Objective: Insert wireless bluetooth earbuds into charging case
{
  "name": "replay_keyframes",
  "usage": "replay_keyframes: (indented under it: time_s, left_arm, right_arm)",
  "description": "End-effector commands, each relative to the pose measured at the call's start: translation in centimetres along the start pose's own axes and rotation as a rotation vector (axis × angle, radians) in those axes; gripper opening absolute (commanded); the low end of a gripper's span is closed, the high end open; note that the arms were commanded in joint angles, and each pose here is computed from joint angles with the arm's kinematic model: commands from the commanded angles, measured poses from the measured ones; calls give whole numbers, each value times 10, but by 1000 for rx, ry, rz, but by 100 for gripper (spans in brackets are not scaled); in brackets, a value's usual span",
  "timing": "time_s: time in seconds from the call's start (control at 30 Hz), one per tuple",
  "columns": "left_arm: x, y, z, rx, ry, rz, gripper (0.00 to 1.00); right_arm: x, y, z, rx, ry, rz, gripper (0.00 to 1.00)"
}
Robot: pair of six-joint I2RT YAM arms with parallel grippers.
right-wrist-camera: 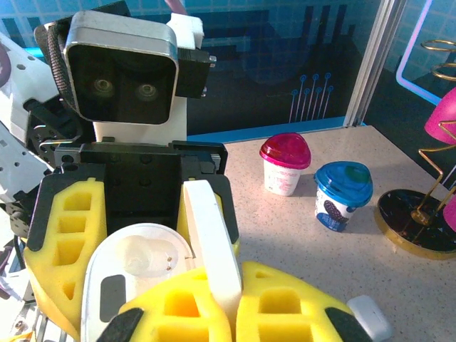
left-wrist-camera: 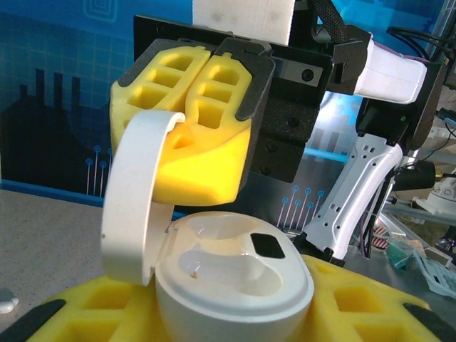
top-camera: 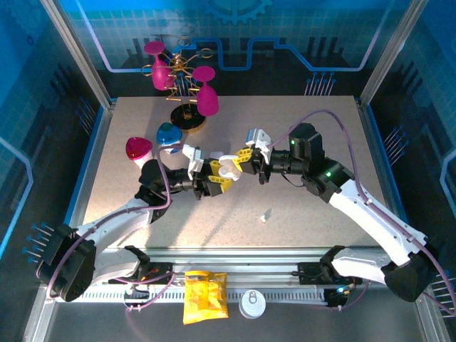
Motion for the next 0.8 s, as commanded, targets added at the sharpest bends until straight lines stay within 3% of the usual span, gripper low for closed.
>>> replay_keyframes:
  time_s: [0.0, 0.37, 0.47, 0.67, 0.77]
  left_arm:
    - [-4, -1, 2, 6, -10, 10, 38]
    - [5, 10, 0, -50, -12, 38, 35]
    - [6, 13, 0, -61, -13, 43, 35]
    - [6, 14, 0, -57, -22, 46, 35]
    - [5, 13, -1, -53, -24, 46, 35]
  right_arm:
    - [-19, 6, -4, -10, -46, -24, 6]
    - [-30, 16, -32, 23, -134, -19, 74]
    - [-29, 11, -47, 85, -181, 3, 83]
    - [-13, -26, -89, 305, -317, 129, 86]
    - [10, -54, -105, 436, -318, 263, 85]
Point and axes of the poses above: each hand's point on the last joint's axis, 136 mm out from that joint toward the fingers, its own z axis out along the fingers, its own y axis along the line the jaws close on, x = y × z, the point moved 2 cm from there along -z, back along the fingers
